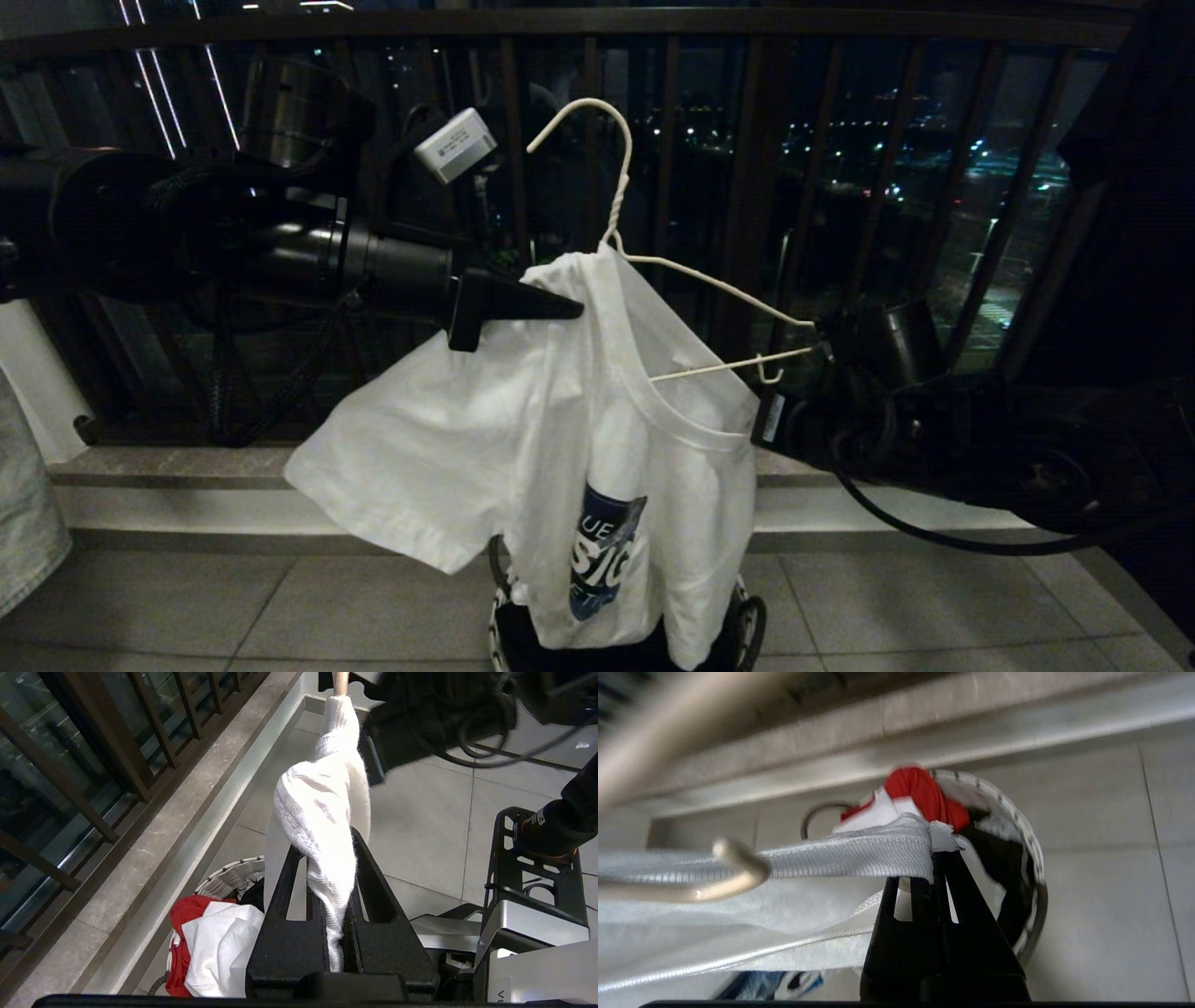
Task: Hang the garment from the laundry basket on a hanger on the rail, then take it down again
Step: Hang the clothes on the clothes rack
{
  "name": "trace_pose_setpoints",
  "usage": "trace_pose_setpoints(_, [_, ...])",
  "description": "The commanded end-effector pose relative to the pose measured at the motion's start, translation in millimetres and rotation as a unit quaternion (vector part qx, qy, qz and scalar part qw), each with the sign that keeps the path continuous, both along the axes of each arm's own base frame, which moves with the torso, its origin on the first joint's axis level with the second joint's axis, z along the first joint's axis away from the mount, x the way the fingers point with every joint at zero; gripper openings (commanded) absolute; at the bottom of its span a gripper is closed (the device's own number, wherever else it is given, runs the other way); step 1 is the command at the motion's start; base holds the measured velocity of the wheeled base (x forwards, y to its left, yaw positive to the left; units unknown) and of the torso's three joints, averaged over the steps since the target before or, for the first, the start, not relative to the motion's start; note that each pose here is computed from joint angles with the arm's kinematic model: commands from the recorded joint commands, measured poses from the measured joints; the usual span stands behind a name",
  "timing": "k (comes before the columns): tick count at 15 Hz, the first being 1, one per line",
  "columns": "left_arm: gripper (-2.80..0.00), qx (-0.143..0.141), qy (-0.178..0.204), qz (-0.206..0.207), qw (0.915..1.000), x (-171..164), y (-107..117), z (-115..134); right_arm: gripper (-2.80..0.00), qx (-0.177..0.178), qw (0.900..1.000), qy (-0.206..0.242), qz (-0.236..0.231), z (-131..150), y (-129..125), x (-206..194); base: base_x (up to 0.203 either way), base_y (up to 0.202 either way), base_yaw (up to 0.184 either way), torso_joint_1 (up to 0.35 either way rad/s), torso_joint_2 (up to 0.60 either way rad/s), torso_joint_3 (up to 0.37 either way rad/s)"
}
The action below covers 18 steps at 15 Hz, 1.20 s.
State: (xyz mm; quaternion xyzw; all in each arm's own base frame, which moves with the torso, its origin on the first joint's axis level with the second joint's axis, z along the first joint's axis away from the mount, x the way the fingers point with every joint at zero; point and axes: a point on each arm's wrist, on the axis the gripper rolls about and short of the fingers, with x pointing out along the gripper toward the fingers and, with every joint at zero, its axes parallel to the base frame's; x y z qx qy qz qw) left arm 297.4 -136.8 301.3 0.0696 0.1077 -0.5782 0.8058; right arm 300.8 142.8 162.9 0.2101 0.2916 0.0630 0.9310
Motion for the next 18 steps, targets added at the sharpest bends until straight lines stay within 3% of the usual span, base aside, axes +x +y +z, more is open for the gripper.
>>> trace_pose_setpoints(1, [-2.8,0.0,0.0,-0.002,1.0,0,0,0,-2.8,-0.002,1.0,-0.007,-0.011,-4,-7,9,0.0,0.0,0.0,0.0,0.0,0.0])
trace_pose_setpoints(11, [-2.8,0.001,0.002,-0.002,1.0,1,-1,-2,-2.8,-0.01,0.998,-0.037,-0.056,10,-42,25,0.0,0.0,0.0,0.0,0.0,0.0])
trace_pose_setpoints(18, [-2.8,0.011,0.02,-0.004,0.9997,16,-8,-18,-2.8,-0.015,0.997,-0.054,-0.058,34,-49,30,0.0,0.0,0.0,0.0,0.0,0.0])
